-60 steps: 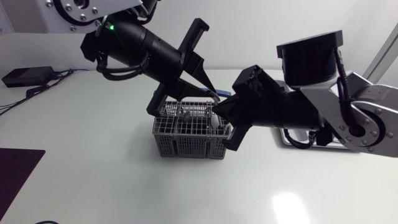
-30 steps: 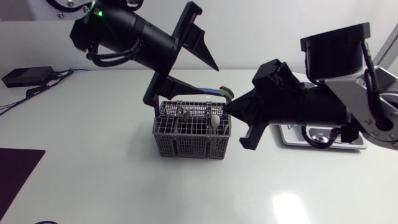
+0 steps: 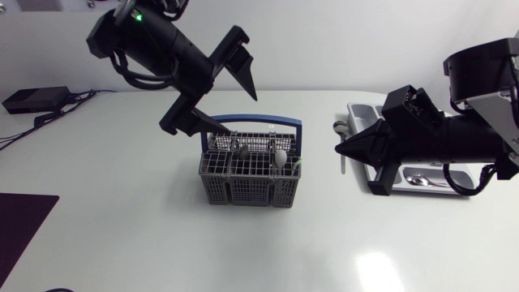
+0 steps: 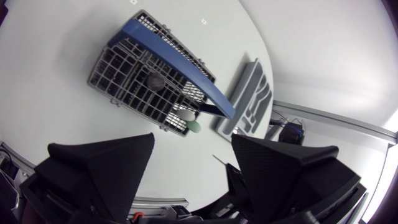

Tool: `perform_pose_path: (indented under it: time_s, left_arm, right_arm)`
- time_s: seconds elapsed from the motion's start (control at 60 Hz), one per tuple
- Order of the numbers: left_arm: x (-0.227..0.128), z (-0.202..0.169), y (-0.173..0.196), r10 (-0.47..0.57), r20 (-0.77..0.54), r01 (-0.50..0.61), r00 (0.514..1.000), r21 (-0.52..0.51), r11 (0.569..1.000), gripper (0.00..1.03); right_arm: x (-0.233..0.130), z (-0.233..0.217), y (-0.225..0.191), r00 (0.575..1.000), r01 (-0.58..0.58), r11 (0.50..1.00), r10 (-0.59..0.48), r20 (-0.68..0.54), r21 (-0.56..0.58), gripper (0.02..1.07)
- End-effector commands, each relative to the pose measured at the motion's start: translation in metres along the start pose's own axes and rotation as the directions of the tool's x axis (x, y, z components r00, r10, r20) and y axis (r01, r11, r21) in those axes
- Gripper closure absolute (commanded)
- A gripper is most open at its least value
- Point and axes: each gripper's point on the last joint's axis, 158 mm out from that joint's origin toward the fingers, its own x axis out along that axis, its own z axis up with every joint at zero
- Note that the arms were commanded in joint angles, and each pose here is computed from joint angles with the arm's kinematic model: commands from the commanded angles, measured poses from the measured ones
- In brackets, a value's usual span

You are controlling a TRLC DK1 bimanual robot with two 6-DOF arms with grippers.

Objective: Unload the cutlery basket into the drawer organizer.

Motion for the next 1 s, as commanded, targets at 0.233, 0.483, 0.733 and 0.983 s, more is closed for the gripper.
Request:
perform_pose_path:
  time_s: [0.233, 0.483, 0.733, 0.983]
  left_arm:
    - [0.027, 0.002, 0.027, 0.202, 0.135, -0.225, 0.970, 0.182, 0.957, 0.10]
    - [0.047, 0.002, 0.038, 0.306, 0.250, -0.366, 0.919, 0.249, 0.897, 0.10]
    - [0.057, 0.005, 0.037, 0.351, 0.329, -0.448, 0.877, 0.293, 0.845, 0.10]
    - [0.063, 0.014, 0.044, 0.398, 0.377, -0.517, 0.836, 0.299, 0.802, 0.10]
  right_arm:
    - [-0.018, -0.044, -0.019, 0.997, -0.018, 0.999, 0.014, -0.081, -0.049, 1.02]
    - [-0.026, -0.086, -0.043, 0.988, -0.014, 0.998, 0.004, -0.157, -0.063, 1.02]
    - [-0.045, -0.128, -0.080, 0.974, 0.008, 0.995, -0.030, -0.224, -0.099, 1.02]
    - [-0.064, -0.183, -0.140, 0.951, 0.039, 0.988, -0.082, -0.297, -0.147, 1.02]
